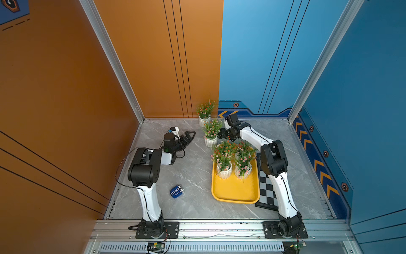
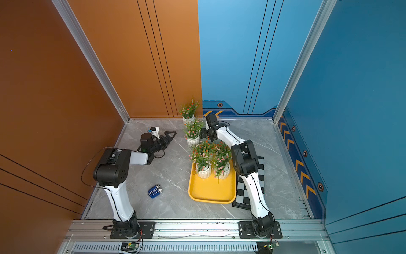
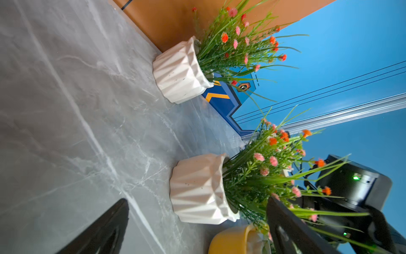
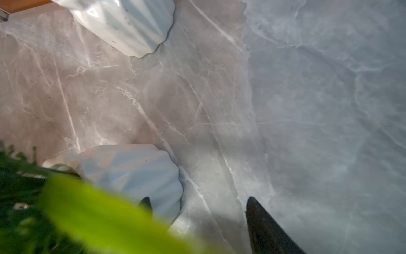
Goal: Put the potted gypsophila into the storage box
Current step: Pick up the baby's breath potted plant from the center of the board.
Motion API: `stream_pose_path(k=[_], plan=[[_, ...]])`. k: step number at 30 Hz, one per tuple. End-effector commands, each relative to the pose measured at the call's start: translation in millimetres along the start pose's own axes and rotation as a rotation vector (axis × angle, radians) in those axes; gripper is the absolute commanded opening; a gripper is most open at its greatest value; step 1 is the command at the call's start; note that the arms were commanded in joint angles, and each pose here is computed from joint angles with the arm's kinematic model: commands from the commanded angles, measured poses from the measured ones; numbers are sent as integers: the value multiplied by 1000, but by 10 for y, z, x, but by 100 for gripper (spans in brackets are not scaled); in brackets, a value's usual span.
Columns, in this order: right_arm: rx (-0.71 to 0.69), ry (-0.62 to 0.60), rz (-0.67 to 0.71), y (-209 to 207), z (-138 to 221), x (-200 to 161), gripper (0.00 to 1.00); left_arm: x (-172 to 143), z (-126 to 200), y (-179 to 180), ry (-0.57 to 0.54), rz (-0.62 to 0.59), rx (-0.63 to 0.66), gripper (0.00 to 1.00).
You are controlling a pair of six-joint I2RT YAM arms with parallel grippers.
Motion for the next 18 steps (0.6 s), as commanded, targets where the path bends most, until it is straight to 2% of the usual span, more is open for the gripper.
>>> stream_pose_path(k=[1,4,9,18], plan=[[24,-52,-11,137,159,169,70,-8,50,-96,-30,-82,18,98],[16,-61,-23,158,242,188,70,-66,28,-96,-17,-126,54,98],[11,-35,-22,218,287,115,69,-38,4,-87,4,-143,45,98],[25,-59,-26,336,411,197,67,-162,-3,-266,146,-275,102,98]])
Point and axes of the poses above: each gripper's point midway between its finger pads, its own z axis back along the fingers, its own y axis along the line the jaws close on, x = y × z, the point moved 4 cm from there along z, back along the fingers, and after that the axes turned 6 degrees about z, right-handed, at the moved point
